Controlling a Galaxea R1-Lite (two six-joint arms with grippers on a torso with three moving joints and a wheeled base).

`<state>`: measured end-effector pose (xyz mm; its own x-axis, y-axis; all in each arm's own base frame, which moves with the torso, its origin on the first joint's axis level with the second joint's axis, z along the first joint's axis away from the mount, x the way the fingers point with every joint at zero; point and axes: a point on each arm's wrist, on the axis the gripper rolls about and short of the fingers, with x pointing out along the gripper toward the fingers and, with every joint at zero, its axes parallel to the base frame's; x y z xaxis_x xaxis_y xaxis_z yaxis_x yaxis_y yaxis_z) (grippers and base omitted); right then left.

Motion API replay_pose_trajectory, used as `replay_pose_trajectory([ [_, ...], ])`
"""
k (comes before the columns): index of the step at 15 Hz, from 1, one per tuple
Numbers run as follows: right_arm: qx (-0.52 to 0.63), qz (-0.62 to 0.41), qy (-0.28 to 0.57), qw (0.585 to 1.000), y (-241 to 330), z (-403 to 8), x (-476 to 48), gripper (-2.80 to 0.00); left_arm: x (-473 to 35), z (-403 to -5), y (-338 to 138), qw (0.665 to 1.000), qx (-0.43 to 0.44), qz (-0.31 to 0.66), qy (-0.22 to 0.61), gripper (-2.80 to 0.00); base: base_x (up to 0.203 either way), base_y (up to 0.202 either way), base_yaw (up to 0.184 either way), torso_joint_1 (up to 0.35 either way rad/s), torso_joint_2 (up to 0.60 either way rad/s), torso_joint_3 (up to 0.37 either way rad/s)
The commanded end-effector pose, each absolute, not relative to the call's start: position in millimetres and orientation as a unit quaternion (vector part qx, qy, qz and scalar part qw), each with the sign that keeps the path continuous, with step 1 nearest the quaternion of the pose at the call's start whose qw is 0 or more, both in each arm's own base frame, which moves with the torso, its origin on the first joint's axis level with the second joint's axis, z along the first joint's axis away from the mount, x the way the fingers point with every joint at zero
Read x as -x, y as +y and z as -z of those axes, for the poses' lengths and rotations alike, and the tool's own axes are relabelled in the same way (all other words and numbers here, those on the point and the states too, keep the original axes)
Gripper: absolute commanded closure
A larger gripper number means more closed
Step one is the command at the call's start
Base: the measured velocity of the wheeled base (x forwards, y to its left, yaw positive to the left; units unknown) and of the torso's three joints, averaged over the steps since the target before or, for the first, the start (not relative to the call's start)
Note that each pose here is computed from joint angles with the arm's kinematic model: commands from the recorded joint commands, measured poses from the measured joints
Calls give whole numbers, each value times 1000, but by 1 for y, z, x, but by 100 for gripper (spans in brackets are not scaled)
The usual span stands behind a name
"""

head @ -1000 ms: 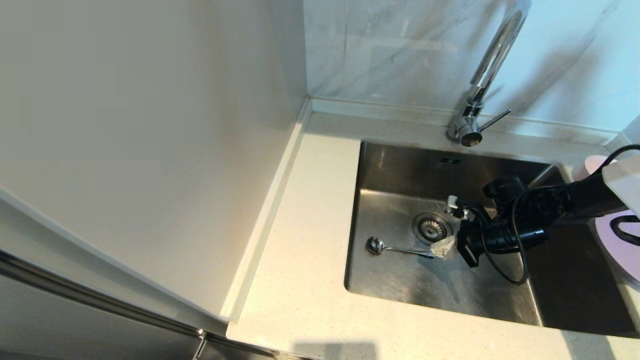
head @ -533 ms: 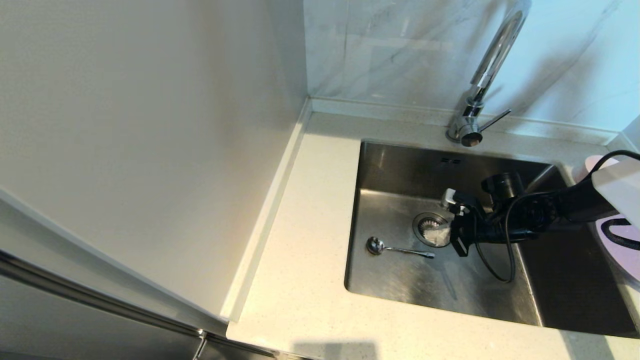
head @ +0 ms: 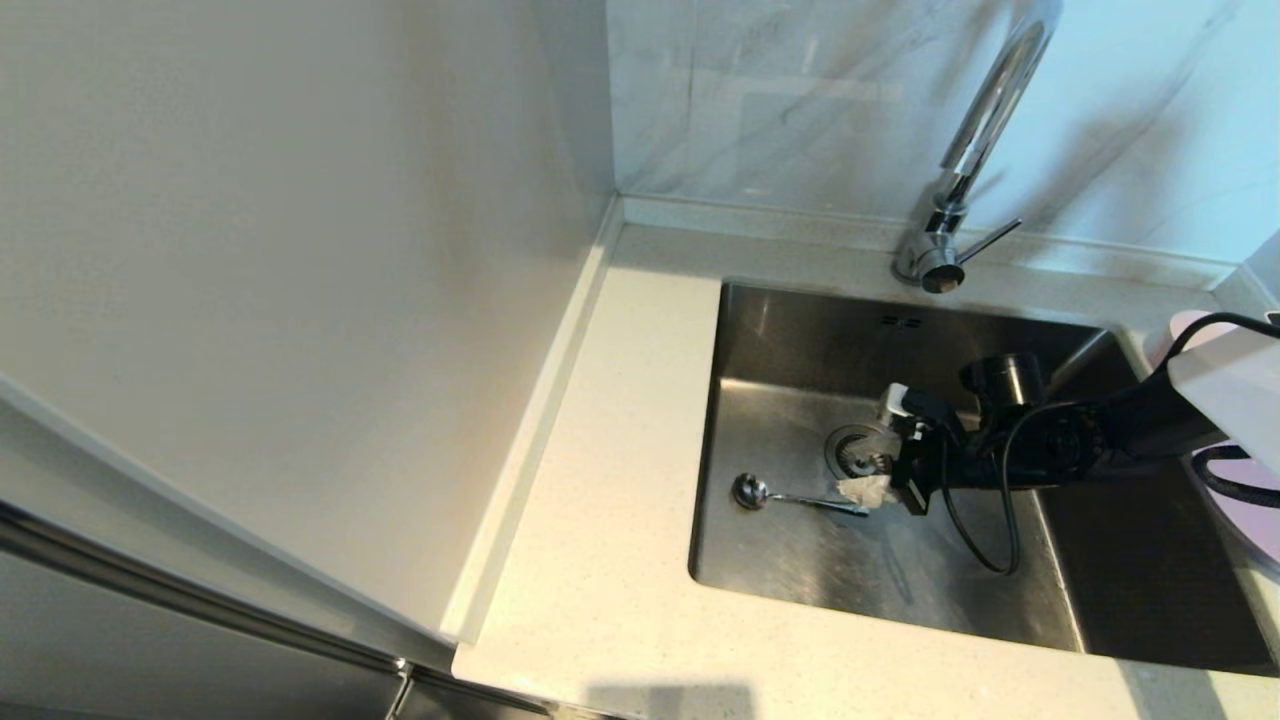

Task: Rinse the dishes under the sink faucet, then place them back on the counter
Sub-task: Put a spoon back to the table from the sink

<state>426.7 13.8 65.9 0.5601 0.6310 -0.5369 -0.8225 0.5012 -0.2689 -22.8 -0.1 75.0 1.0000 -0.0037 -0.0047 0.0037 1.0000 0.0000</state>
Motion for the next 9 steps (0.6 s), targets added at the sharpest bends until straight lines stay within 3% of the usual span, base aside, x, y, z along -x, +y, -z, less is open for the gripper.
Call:
replay_pose_trajectory([
  [1, 256, -432, 185, 845, 14, -63, -427, -280, 23, -75, 0, 1000, 0, 2, 2, 0, 0, 0, 0, 0, 0, 0],
  [9, 254, -439, 191, 840, 19, -53, -428, -280, 23, -75, 0, 1000, 0, 2, 2, 0, 0, 0, 0, 0, 0, 0],
])
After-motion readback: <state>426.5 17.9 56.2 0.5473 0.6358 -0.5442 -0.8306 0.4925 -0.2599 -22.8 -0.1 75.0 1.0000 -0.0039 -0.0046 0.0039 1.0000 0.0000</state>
